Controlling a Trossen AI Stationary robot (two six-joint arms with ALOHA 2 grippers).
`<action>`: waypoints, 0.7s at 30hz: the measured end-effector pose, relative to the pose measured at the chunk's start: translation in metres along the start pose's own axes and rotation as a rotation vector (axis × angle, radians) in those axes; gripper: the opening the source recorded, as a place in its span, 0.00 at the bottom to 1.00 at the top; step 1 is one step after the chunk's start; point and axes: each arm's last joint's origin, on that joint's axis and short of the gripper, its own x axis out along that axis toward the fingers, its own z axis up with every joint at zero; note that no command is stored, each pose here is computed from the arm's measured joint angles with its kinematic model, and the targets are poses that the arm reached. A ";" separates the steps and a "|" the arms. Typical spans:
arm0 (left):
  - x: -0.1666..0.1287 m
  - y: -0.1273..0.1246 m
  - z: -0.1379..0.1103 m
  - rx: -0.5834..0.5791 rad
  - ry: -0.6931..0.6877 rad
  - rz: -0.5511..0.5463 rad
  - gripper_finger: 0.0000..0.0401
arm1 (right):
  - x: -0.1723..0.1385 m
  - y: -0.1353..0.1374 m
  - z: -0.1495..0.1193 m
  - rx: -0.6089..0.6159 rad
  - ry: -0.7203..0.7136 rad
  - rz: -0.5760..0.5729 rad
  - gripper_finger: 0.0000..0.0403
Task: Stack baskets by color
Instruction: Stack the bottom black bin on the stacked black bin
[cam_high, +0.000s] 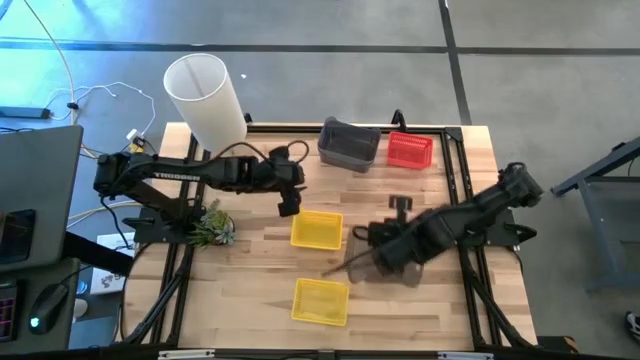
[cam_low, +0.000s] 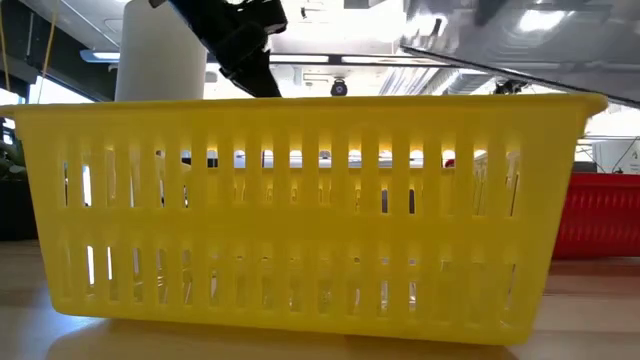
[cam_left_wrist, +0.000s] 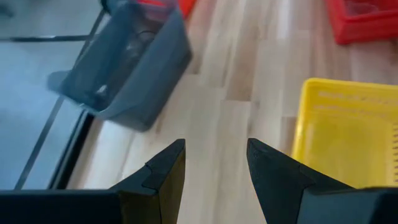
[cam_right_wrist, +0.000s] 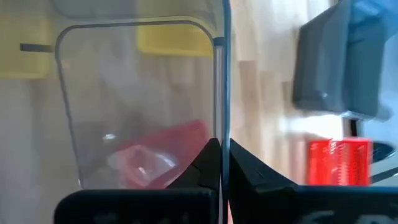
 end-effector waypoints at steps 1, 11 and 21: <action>-0.003 0.004 0.000 -0.009 -0.001 0.008 0.39 | 0.002 -0.007 0.004 -0.015 0.003 -0.005 0.00; -0.039 0.045 -0.006 -0.034 -0.040 0.088 0.39 | 0.039 -0.103 0.040 -0.070 0.021 -0.022 0.00; -0.045 0.066 -0.011 -0.005 -0.035 0.120 0.39 | 0.071 -0.207 0.049 0.014 -0.092 -0.028 0.00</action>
